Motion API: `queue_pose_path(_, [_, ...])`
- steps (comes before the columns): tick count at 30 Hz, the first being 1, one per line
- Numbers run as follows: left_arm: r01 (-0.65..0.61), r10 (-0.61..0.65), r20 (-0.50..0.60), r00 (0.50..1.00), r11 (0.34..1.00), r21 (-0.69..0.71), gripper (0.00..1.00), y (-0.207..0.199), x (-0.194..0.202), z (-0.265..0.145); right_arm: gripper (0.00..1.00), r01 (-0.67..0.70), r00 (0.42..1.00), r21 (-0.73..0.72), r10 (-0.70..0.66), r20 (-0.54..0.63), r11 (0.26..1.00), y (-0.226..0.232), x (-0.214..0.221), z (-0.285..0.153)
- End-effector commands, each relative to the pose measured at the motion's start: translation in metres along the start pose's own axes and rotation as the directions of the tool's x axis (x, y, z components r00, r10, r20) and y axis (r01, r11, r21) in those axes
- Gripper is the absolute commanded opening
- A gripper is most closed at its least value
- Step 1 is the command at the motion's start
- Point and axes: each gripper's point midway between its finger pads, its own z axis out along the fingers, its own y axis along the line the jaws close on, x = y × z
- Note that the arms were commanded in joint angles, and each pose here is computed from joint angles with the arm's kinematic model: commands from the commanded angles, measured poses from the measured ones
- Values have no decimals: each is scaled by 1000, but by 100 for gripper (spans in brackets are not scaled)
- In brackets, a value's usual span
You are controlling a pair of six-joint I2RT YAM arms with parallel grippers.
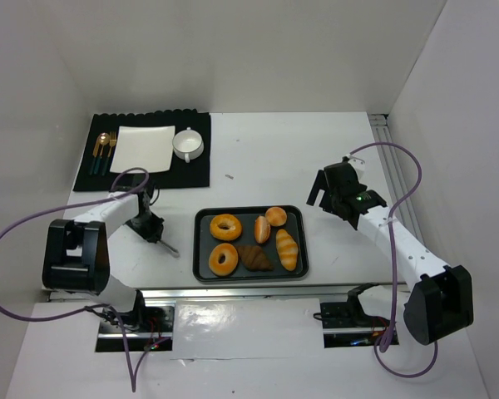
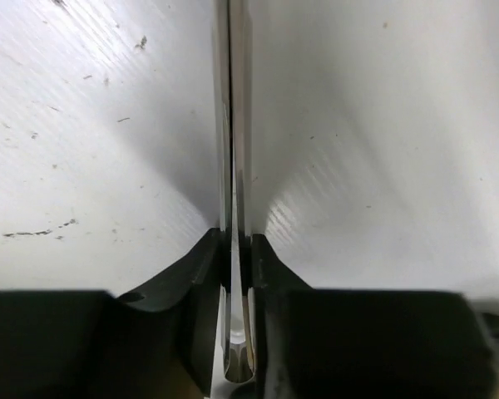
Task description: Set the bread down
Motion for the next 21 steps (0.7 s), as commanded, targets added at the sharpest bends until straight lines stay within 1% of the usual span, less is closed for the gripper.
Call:
queue_pose_path(1, [-16,13,117,993,1000,24,24,0,-25,-26,99,-2,999,-10,2,44,1000,2,-9,-3])
queue_pose_path(2, [-31,26,144,989,999,30,22,0,-30,-42,99,-2,999,-10,2,44,1000,2,-9,-3])
queue_pose_path(3, [-36,28,194,981,999,36,22,1,-40,-53,99,-5,999,-15,6,52,1000,5,-13,-5])
queue_pose_path(4, [-98,83,229,970,994,53,22,-1,-43,-66,99,-5,999,-23,6,47,1000,6,-12,-5])
queue_pose_path(5, [-148,107,295,949,981,122,22,-12,-48,-92,99,-5,999,-23,6,47,1000,6,-12,-5])
queue_pose_path(6, [-193,140,318,938,971,140,22,-14,-47,-104,99,-5,999,-23,6,47,1000,6,-12,-5])
queue_pose_path(7, [-323,251,349,903,932,165,22,-21,-45,-115,99,-8,998,-28,9,55,1000,8,-16,-6])
queue_pose_path(8, [-416,315,385,868,884,215,27,-32,-35,-131,99,-8,998,-28,9,55,1000,8,-16,-6])
queue_pose_path(9, [-486,371,399,839,841,238,28,-39,-27,-140,99,-8,998,-28,9,55,1000,8,-16,-6])
queue_pose_path(10, [-587,464,405,788,764,268,30,-48,-14,-146,99,-11,998,-34,13,63,999,9,-18,-6])
queue_pose_path(11, [-634,514,401,759,725,270,33,-49,-3,-150,99,-10,998,-44,13,56,999,11,-17,-6])
queue_pose_path(12, [-690,575,395,716,669,277,36,-56,16,-157,99,-8,999,-39,10,49,999,11,-15,-4])
queue_pose_path(14, [-752,682,318,659,613,244,38,-49,40,-151,99,-7,999,-47,9,44,999,12,-14,-5])
queue_pose_path(15, [-788,722,316,616,565,246,40,-51,55,-156,99,-10,999,-52,12,51,999,14,-17,-6])
queue_pose_path(17, [-824,767,303,566,523,218,51,-45,68,-158,99,-10,999,-52,13,51,999,14,-17,-6])
queue_pose_path(18, [-834,775,309,551,506,217,55,-46,69,-162,99,-10,999,-52,13,51,999,14,-17,-6])
queue_pose_path(19, [-835,775,309,551,506,217,58,-45,68,-164,99,-10,999,-52,13,51,999,14,-17,-6])
queue_pose_path(21, [-836,771,325,548,486,255,59,-45,71,-176,99,-12,998,-64,15,53,998,15,-18,-8])
